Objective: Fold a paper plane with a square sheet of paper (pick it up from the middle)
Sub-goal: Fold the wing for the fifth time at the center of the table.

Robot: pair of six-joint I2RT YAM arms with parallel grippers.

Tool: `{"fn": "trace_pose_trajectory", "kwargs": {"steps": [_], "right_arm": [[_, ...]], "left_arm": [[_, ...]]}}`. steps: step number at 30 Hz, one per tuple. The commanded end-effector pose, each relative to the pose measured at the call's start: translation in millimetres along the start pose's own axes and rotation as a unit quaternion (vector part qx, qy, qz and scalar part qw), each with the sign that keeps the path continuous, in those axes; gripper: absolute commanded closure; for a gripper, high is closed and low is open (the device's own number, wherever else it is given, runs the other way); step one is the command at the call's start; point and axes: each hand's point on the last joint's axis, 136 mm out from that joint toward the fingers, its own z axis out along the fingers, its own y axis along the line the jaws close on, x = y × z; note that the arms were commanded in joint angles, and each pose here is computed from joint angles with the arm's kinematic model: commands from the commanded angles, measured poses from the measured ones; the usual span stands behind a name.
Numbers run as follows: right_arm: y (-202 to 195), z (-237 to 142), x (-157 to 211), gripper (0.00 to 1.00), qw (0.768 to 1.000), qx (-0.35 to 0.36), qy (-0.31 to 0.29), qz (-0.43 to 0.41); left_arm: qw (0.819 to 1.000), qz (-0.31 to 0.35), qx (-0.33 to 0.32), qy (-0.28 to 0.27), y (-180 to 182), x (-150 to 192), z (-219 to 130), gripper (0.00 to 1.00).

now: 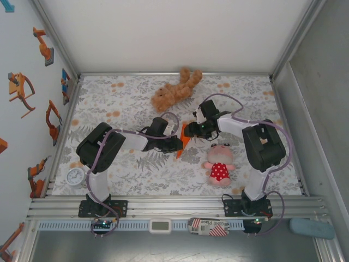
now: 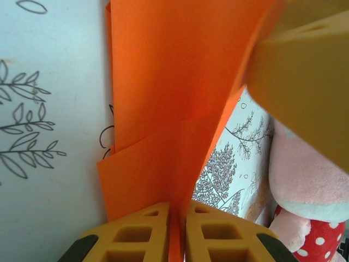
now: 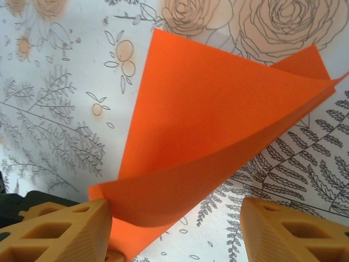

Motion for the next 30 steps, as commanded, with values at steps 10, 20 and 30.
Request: {"fn": "trace_pose_trajectory", "kwargs": {"steps": [10,20,30], "right_arm": [[-12,16,-1,0.4,0.999,0.029,0.019,0.012],[-14,21,0,0.4,0.999,0.029,0.026,0.021],[-15,24,1,0.4,0.999,0.028,0.032,0.033]], "left_arm": [[1.0,0.009,0.012,-0.021,-14,-7,-12,0.74],[0.996,0.042,-0.06,-0.05,-12,-5,-28,0.59],[0.99,0.06,-0.115,-0.05,-6,-5,-19,0.56]]}}
